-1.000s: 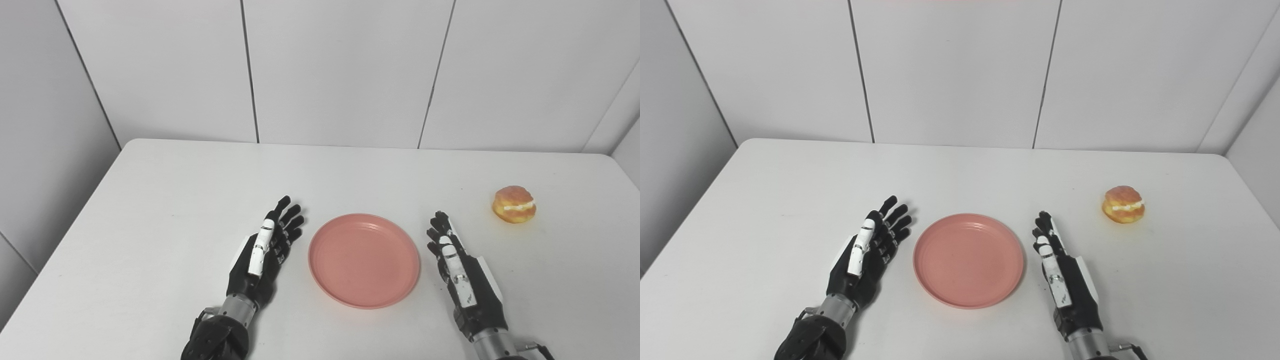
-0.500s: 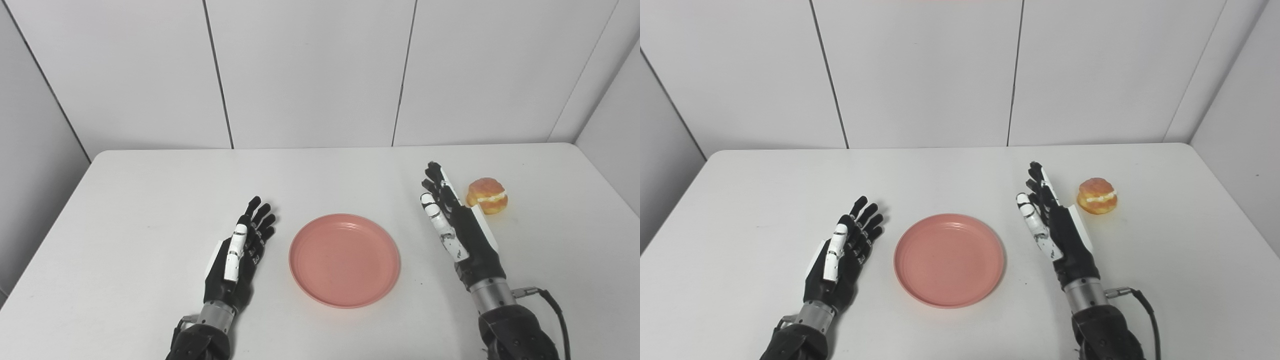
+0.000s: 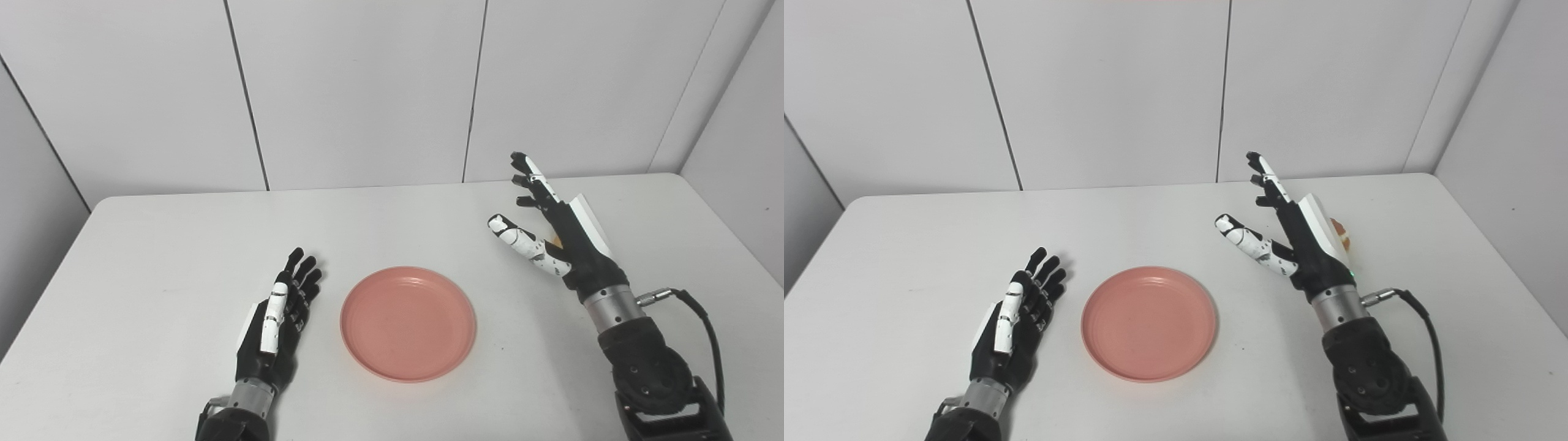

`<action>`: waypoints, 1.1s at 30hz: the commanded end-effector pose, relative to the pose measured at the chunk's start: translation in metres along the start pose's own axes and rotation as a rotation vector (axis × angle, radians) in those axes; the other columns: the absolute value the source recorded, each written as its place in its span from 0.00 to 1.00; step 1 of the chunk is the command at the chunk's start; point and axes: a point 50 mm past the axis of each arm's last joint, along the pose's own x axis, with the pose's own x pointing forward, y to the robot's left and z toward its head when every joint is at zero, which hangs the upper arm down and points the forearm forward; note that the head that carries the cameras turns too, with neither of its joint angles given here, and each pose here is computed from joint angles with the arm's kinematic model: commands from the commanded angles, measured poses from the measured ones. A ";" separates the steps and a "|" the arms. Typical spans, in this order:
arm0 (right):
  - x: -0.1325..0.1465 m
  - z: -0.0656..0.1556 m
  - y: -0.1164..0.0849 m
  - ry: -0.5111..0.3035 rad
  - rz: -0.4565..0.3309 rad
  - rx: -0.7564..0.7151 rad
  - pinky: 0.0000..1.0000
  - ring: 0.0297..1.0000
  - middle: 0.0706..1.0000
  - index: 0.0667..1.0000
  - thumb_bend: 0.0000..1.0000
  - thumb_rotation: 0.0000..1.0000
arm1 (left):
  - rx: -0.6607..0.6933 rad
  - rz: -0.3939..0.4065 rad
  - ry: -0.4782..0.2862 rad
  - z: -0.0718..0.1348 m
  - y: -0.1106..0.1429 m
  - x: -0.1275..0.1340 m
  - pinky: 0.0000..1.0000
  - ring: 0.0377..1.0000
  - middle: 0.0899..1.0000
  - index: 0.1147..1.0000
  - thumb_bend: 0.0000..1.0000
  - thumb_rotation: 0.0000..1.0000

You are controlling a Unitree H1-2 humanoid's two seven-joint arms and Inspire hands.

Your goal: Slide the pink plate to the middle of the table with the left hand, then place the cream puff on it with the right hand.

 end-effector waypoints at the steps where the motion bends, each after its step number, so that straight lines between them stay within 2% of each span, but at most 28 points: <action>1: 0.016 0.014 -0.017 -0.069 -0.041 -0.073 0.79 0.90 0.96 0.97 0.56 0.81 | -0.004 0.050 0.149 -0.037 0.020 -0.028 1.00 0.97 0.98 0.97 0.40 1.00; 7: 0.032 0.016 -0.040 -0.033 -0.089 -0.192 0.76 0.87 0.93 0.95 0.62 0.70 | 0.004 0.050 0.150 -0.036 0.022 -0.029 1.00 0.96 0.97 0.97 0.41 1.00; 12: 0.041 0.008 -0.055 0.037 -0.100 -0.255 0.77 0.88 0.94 0.97 0.66 0.71 | 0.002 0.052 0.151 -0.037 0.023 -0.029 1.00 0.97 0.97 0.97 0.41 1.00; 17: 0.046 -0.001 -0.068 0.100 -0.126 -0.280 0.75 0.88 0.94 0.97 0.71 0.62 | 0.001 0.049 0.153 -0.036 0.024 -0.030 1.00 0.97 0.97 0.97 0.40 1.00; 24: 0.049 -0.014 -0.078 0.157 -0.122 -0.340 0.76 0.90 0.95 0.97 0.75 0.54 | -0.002 0.045 0.152 -0.037 0.026 -0.029 1.00 0.97 0.98 0.98 0.40 1.00; 28: 0.050 -0.025 -0.084 0.183 -0.113 -0.372 0.76 0.90 0.96 0.98 0.76 0.53 | 0.001 0.047 0.154 -0.037 0.027 -0.029 1.00 0.97 0.98 0.97 0.40 1.00; 33: 0.055 -0.026 -0.092 0.248 -0.077 -0.409 0.74 0.91 0.98 0.98 0.77 0.53 | -0.014 0.048 0.154 -0.037 0.029 -0.029 1.00 0.98 0.99 0.98 0.39 1.00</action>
